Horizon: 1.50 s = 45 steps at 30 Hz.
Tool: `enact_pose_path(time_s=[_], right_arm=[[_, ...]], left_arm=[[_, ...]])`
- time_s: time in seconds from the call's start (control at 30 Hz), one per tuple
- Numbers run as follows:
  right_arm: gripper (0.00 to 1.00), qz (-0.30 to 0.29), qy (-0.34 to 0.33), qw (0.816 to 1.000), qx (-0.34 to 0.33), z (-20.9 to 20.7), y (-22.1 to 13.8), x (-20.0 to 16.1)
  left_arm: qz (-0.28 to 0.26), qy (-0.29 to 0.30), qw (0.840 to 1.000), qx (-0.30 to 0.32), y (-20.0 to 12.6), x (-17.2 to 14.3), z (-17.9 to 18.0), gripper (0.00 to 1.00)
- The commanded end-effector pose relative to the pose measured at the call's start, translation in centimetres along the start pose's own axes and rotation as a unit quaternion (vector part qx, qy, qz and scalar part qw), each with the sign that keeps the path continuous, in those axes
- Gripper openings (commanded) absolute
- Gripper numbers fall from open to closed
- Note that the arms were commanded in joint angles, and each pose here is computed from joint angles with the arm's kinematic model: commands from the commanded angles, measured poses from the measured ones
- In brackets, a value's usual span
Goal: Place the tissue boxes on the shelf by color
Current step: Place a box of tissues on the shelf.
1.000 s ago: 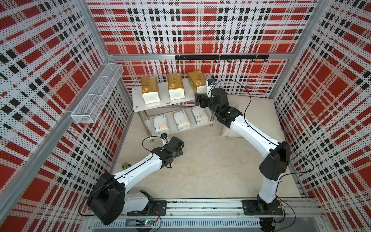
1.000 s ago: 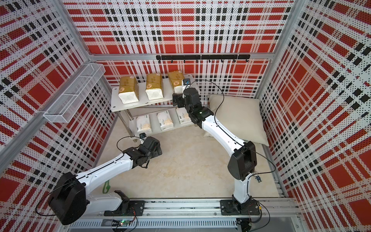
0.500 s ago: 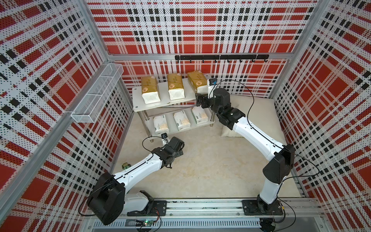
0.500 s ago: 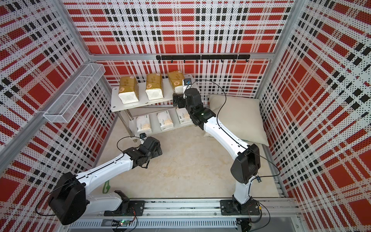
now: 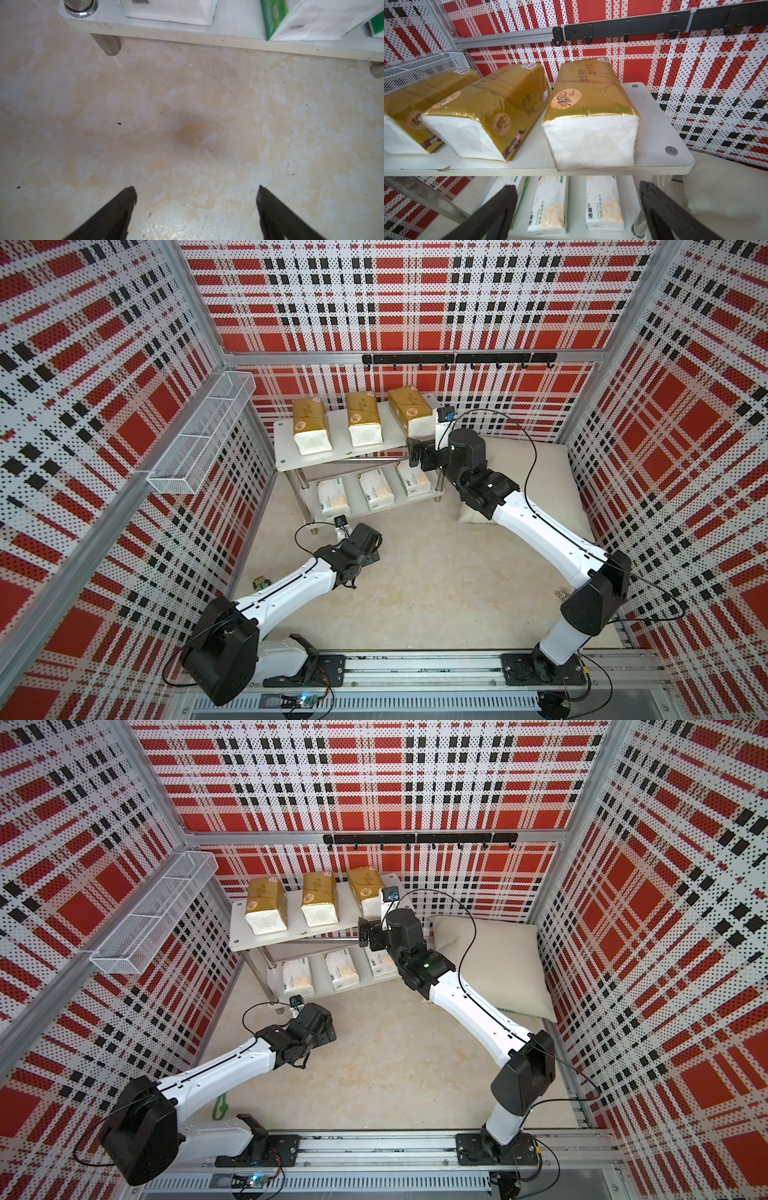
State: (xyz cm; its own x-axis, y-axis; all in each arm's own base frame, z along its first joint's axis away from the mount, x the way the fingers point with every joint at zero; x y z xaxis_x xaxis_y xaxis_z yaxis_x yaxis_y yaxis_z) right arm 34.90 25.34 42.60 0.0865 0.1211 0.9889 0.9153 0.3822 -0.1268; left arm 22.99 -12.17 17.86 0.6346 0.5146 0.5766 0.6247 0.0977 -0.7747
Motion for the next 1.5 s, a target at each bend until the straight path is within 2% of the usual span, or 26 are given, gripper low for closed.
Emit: enact_pose_path(time_s=[0.0, 0.1, 0.33, 0.37, 0.47, 0.77, 1.47], right_arm=[[1.00, -0.026, 0.005, 1.000, 0.000, -0.4, -2.4, 1.8], [0.96, -0.029, 0.003, 1.000, 0.003, -0.7, -3.4, 2.1], [0.68, -0.008, 0.007, 1.000, 0.013, -1.8, -2.4, 1.7], [0.63, -0.006, 0.011, 0.999, 0.030, -1.8, -2.0, 1.6], [0.56, 0.006, 0.014, 0.999, 0.045, -2.0, -0.8, 1.3], [0.55, 0.007, 0.023, 0.998, 0.064, -1.5, 1.6, 1.2], [0.56, 0.004, 0.030, 0.998, 0.051, -1.3, 3.9, 0.9]], left_arm=[[-0.016, -0.007, 1.000, -0.013, -0.7, 0.6, -0.5, 0.95], [-0.017, -0.005, 1.000, -0.014, -0.7, 0.7, -0.6, 0.95], [-0.016, -0.003, 1.000, -0.014, -0.6, 0.7, -0.9, 0.95], [-0.017, -0.003, 1.000, -0.015, -0.7, 0.7, -0.8, 0.95], [-0.018, -0.005, 1.000, -0.015, -0.8, 0.7, -0.7, 0.95], [-0.018, -0.007, 1.000, -0.013, -0.8, 0.6, -0.4, 0.95], [-0.021, -0.012, 1.000, -0.013, -1.0, 0.8, 0.0, 0.95]])
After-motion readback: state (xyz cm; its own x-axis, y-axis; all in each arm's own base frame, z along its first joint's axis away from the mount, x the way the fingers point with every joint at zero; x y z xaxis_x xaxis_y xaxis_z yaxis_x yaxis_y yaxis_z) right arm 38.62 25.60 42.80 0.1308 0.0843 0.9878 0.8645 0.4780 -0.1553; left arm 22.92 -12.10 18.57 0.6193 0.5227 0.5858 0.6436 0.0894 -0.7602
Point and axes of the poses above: each gripper's point midway between its finger pads, its own y axis out along the fingers, its own z axis along the line the jaws close on, x = y × z, the point moved 10 cm from there along -y, back along the fingers, and after that the axes turned 12 degrees about -y, right-handed, at the moved point
